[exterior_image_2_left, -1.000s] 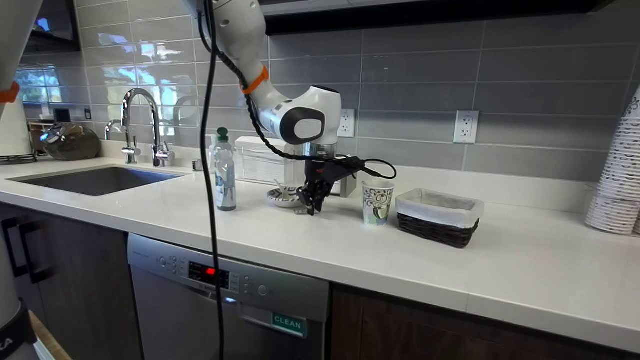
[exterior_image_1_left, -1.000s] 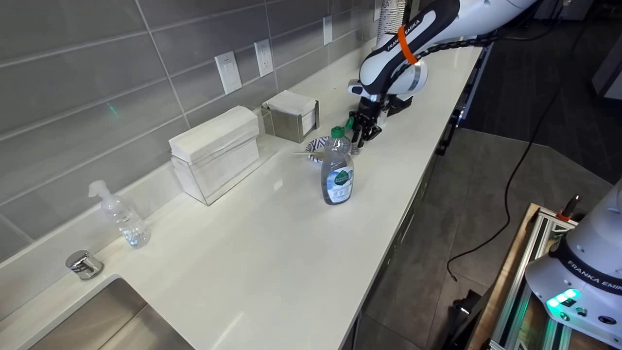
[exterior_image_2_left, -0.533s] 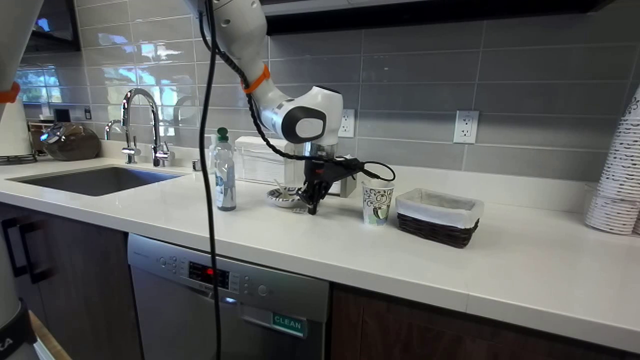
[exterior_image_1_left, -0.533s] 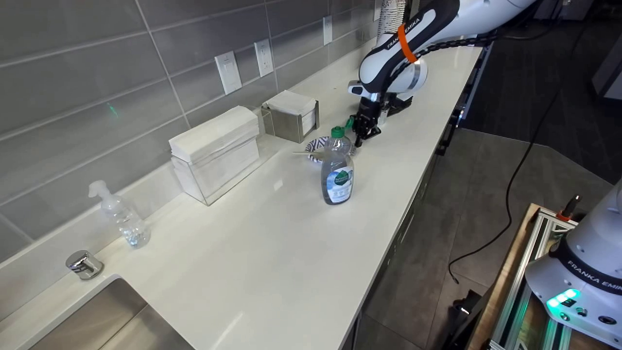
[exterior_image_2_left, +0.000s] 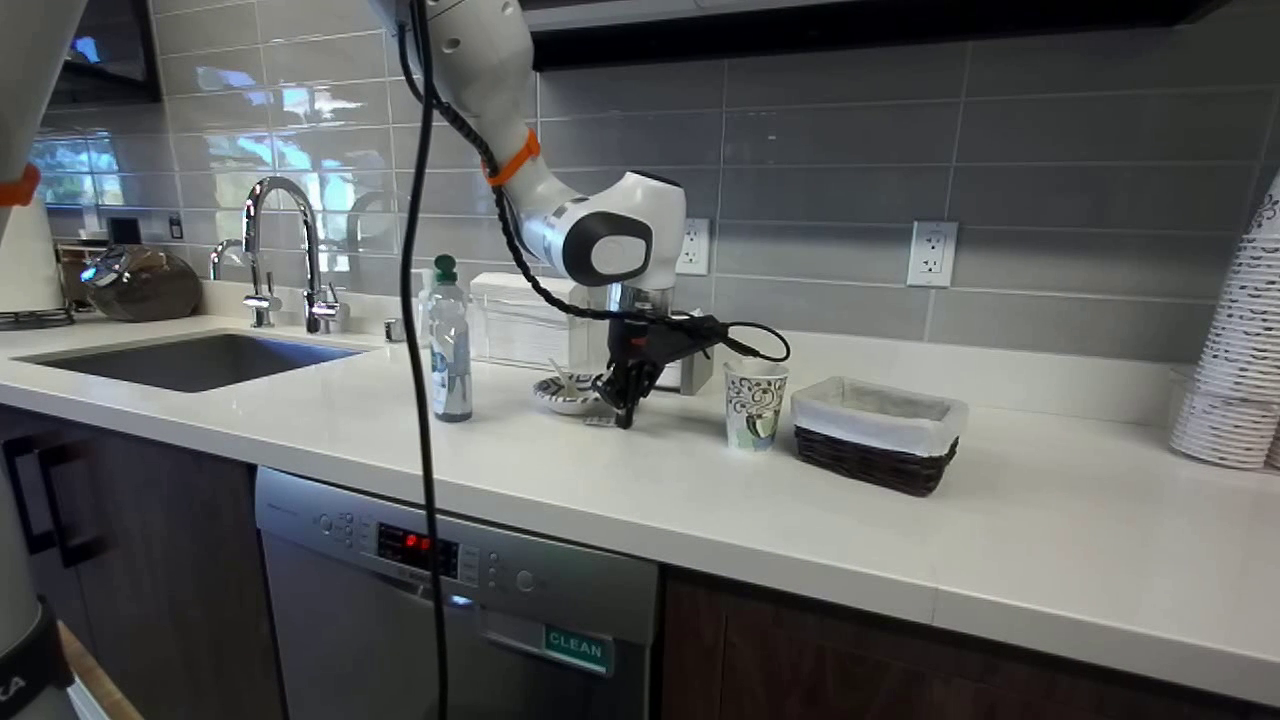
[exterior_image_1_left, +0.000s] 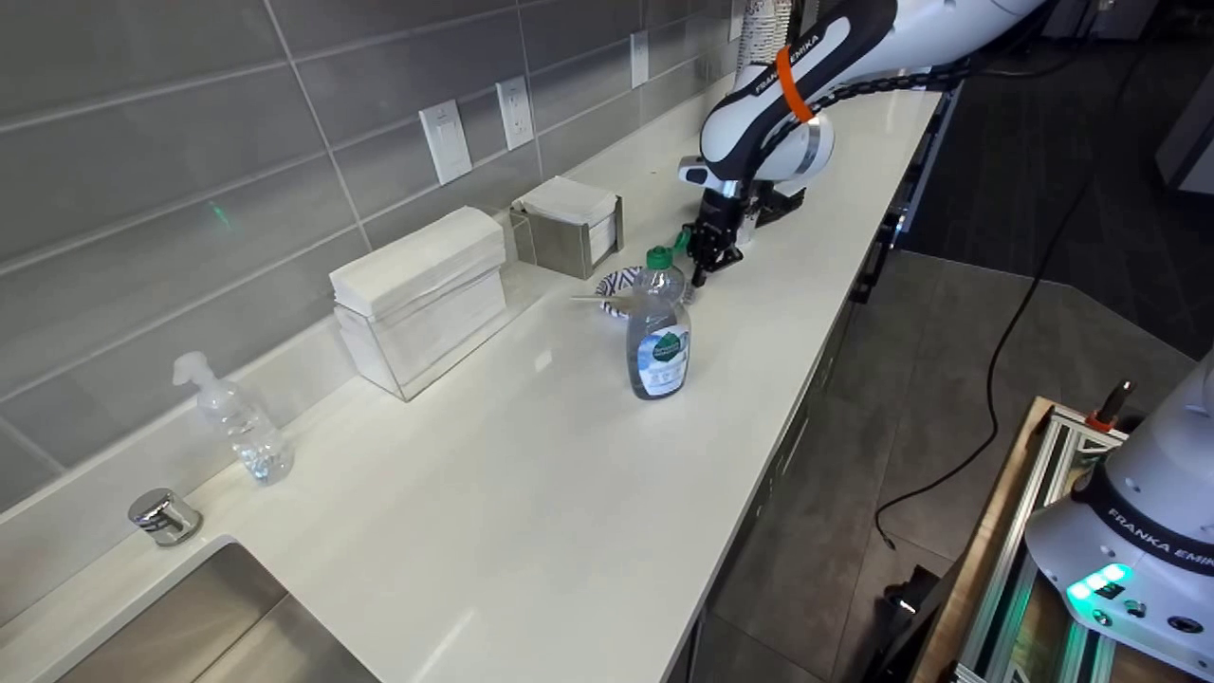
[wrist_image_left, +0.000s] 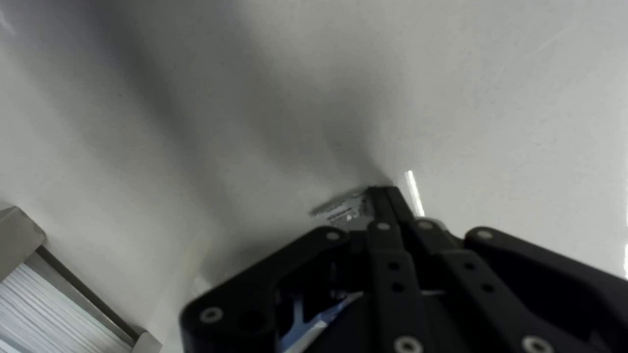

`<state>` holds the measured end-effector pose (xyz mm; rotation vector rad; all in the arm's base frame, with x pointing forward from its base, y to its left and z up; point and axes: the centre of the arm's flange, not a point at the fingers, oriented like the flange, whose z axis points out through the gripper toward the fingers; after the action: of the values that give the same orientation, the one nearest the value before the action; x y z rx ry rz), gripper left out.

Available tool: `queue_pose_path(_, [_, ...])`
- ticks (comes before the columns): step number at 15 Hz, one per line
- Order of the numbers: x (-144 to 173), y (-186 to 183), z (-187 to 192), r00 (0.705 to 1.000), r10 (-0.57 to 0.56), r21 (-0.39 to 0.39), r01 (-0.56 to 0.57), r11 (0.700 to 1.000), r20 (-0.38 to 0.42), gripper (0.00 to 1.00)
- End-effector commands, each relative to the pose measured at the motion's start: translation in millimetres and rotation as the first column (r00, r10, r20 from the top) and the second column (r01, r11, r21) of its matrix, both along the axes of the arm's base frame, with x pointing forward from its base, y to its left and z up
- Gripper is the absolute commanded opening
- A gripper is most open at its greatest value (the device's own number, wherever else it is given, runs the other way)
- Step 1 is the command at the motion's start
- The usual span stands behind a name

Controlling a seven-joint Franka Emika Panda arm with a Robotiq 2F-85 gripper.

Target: Put the white item on the countertop in the basket

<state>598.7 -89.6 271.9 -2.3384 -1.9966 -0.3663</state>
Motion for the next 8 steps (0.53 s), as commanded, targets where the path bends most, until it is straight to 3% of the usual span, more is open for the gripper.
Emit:
queue_pose_path(1, [-2.8, 1.5, 23.4, 1.000, 0.002, -0.011, -0.001, 1.000, 0.012, 0.00])
queue_pose_path(8, [-0.5, -4.4, 40.9, 0.999, 0.000, 0.007, 0.000, 1.000, 0.039, 0.00])
